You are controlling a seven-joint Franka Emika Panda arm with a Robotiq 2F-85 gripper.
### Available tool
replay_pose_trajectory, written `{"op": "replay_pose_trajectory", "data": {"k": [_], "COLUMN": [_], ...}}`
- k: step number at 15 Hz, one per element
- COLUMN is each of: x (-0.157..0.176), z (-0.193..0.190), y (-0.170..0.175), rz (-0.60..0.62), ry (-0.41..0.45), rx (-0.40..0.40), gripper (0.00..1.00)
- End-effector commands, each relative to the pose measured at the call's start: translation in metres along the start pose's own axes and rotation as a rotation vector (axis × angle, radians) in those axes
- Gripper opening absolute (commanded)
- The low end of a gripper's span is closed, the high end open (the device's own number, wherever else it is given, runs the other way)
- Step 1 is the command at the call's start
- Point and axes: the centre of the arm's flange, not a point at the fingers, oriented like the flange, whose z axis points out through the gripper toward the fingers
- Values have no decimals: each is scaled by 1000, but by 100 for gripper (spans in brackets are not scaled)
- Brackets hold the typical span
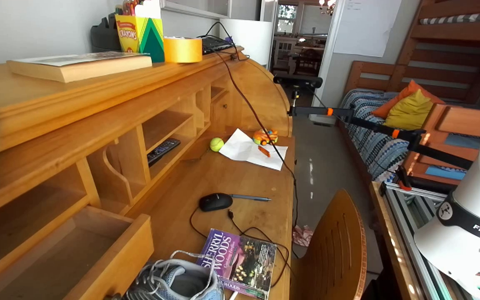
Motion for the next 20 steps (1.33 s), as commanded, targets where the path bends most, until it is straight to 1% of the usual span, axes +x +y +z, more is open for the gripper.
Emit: {"op": "replay_pose_trajectory", "data": {"k": [1, 4, 5, 10, 15, 18, 20], "x": [-1, -4, -2, -5, -13, -14, -15], "z": [14, 23, 15, 25, 44, 51, 55], "y": [-2, -4, -5, -4, -7, -6, -6], "rz": [-28, -40, -26, -23, -7, 0, 0], "ry": [15, 10, 0, -2, 0, 14, 7], "rx": [11, -12, 2, -6, 25, 40, 51], "gripper": [0, 0, 1, 0, 0, 0, 0]}}
